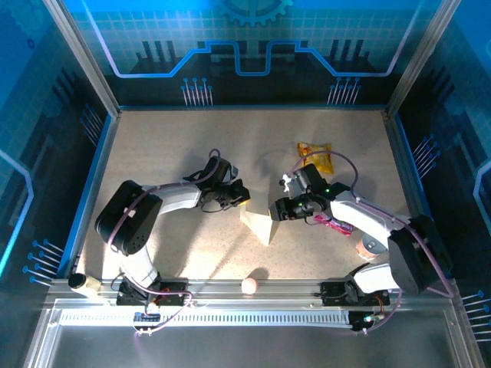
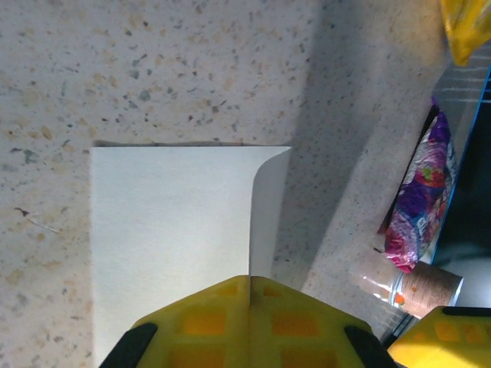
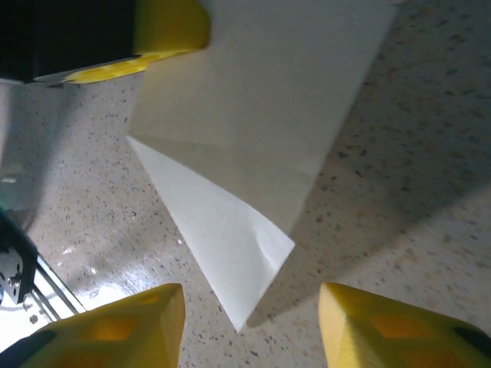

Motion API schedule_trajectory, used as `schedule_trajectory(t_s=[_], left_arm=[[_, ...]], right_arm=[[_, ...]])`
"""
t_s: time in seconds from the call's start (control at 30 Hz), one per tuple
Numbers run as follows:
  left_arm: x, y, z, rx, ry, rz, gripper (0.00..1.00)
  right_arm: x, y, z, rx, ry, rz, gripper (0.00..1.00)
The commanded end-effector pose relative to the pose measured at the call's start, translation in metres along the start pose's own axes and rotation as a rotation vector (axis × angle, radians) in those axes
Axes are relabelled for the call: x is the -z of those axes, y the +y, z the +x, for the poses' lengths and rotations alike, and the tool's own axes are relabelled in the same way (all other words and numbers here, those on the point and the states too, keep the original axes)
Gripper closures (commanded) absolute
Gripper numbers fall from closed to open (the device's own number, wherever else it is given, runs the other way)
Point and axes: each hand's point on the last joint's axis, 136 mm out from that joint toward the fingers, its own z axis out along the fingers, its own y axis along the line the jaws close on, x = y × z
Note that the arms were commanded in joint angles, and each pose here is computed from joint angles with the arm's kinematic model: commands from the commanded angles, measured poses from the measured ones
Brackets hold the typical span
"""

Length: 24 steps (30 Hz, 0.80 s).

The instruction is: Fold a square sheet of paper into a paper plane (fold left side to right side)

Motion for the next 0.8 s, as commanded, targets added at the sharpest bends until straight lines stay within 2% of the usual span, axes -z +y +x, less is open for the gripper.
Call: schedule_trajectory(t_s=[0.0, 0.2, 0.4, 0.53, 0.77], left_arm=[[0.014, -0.005, 0.002, 0.037, -0.05, -0.026, 0.96], [0.022, -0.006, -0.003, 0.09, -0.105, -0.031, 1.0], [0.024, -0.013, -0.006, 0.118, -0.131, -0.016, 1.0], [0.022, -0.015, -0.005, 0.133, -0.13, -0.008, 1.0], [0.023, -0.015, -0.004, 0.157, -0.13, -0.007, 1.0]], right_arm=[[0.017, -0.003, 0.004, 0.021, -0.006, 0.099, 0.46], [0.02, 0.012, 0.019, 0.139, -0.051, 0.257, 0.41], [0.001, 0.034, 0.031, 0.274, -0.053, 0.358, 0.4], [-0.021, 0.04, 0.035, 0.347, -0.04, 0.393, 0.36], [-0.053, 0.058, 0.021, 0.412, -0.056, 0.373, 0.35]])
